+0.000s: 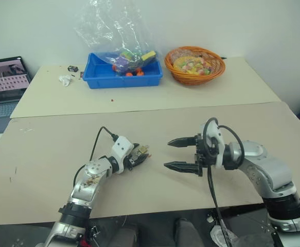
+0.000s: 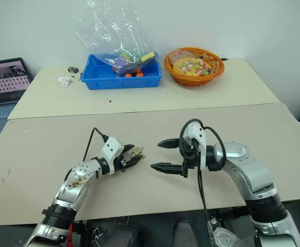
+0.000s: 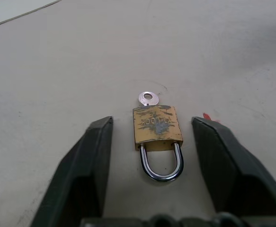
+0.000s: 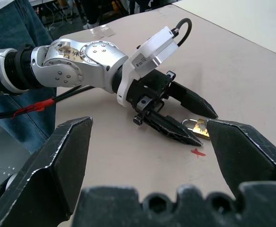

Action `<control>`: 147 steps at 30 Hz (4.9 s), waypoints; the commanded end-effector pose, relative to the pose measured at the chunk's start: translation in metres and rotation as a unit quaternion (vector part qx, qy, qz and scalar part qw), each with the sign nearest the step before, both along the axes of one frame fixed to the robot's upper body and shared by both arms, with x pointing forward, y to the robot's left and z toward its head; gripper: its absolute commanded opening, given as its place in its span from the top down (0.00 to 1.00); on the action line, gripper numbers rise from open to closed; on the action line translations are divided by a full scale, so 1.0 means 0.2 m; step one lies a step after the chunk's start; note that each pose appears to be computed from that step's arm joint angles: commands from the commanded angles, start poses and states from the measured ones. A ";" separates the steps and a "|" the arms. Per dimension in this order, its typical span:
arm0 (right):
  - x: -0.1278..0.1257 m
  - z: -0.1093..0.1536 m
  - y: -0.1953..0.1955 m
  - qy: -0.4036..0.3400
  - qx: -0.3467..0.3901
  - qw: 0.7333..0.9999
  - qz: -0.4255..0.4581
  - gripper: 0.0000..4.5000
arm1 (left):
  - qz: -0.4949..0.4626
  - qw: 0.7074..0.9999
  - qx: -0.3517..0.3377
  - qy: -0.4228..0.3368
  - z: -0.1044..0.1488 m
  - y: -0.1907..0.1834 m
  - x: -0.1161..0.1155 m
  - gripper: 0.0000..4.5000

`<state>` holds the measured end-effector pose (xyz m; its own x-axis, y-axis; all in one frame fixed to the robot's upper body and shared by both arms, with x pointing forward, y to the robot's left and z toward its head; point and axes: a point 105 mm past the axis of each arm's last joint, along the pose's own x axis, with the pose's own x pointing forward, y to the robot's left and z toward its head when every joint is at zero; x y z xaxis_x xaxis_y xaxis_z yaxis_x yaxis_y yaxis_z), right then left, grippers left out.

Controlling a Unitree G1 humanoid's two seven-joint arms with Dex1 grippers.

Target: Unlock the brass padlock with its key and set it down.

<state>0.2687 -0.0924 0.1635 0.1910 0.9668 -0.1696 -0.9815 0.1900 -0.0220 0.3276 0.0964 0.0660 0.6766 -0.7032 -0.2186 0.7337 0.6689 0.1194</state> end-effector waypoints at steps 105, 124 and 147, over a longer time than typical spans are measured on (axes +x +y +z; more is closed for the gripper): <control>0.24 0.29 0.27 0.101 0.015 0.993 0.066 0.53 | -0.113 0.799 0.262 -0.529 0.54 0.02 -0.29 0.82; 0.21 0.19 0.26 0.128 0.003 0.989 0.073 0.53 | -0.113 0.796 0.263 -0.533 0.55 0.02 -0.29 0.82; 0.22 0.18 0.25 0.135 0.002 0.989 0.065 0.98 | -0.113 0.797 0.262 -0.532 0.55 0.01 -0.30 0.82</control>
<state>0.3164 -0.0442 0.1912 0.0293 0.9766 -0.2132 -0.9600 0.0869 0.2662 0.2715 0.1006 0.1652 0.5545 -0.8307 0.0504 0.1575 0.1642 0.9738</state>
